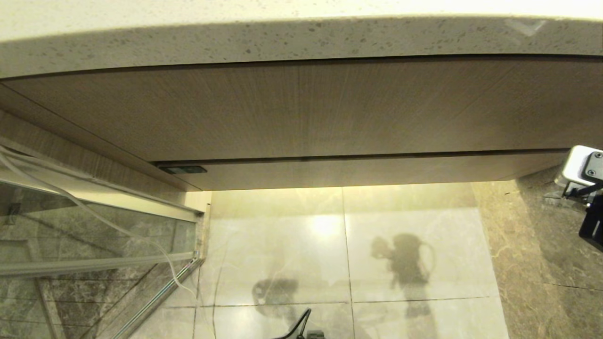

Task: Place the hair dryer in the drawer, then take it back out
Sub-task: Pull open the drawer

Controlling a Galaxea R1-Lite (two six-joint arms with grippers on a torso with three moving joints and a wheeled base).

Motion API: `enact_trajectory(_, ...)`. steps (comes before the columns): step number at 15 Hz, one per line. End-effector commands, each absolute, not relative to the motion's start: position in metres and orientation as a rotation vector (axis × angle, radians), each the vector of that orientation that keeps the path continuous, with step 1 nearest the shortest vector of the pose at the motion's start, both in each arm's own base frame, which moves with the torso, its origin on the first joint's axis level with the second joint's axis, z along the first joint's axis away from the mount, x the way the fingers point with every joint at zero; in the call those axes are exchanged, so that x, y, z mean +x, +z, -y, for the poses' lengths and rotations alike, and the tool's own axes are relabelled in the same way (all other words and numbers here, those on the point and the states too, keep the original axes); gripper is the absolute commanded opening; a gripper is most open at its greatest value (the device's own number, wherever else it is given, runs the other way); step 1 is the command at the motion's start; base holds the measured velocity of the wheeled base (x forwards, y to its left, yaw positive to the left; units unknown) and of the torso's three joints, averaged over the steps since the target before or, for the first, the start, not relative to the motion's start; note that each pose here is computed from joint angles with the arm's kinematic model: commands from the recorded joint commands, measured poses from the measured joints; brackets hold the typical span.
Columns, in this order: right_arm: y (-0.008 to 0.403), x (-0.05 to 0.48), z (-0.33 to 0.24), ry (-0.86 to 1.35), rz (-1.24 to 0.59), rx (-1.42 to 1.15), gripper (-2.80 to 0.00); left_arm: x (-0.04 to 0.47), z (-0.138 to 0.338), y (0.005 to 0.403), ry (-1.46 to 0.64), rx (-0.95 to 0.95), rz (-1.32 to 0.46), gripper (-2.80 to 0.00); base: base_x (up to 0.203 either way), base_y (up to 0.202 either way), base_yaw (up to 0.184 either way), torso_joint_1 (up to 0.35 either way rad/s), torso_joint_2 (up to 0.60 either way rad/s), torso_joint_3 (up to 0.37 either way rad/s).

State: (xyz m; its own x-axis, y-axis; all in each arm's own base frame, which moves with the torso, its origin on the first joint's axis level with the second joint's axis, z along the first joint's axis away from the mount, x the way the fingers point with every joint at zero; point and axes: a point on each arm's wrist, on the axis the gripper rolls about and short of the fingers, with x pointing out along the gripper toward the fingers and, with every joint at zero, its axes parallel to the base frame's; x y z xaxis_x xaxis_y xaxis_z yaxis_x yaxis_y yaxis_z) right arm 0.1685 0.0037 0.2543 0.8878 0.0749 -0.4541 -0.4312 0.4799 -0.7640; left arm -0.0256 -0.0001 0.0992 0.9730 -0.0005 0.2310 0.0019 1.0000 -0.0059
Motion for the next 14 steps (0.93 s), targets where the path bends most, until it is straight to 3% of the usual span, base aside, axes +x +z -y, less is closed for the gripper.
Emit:
enact_trajectory(1,0.266,0.147,-0.024,0.387,-0.228,-1.175,-2.80,-0.022,0.000,0.088,-0.001,-0.006,0.193,-2.80,0.000,0.000,0.000,0.000,0.00,0.000)
enact_trajectory(3,0.258,0.144,-0.026,0.432,-0.216,-1.254,-2.80,-0.022,0.000,0.088,-0.001,-0.006,0.193,-2.80,0.000,0.000,0.000,0.000,0.00,0.000)
enact_trajectory(4,0.257,0.145,-0.028,0.462,-0.196,-1.296,0.00,-0.022,0.000,0.088,-0.001,-0.007,0.194,-2.80,0.000,0.000,0.000,0.000,0.00,0.000)
enact_trajectory(14,0.219,0.183,-0.078,0.638,-0.039,-1.321,0.00,-0.022,0.000,0.088,-0.001,-0.007,0.195,-2.80,0.000,0.000,0.000,0.000,0.00,0.000)
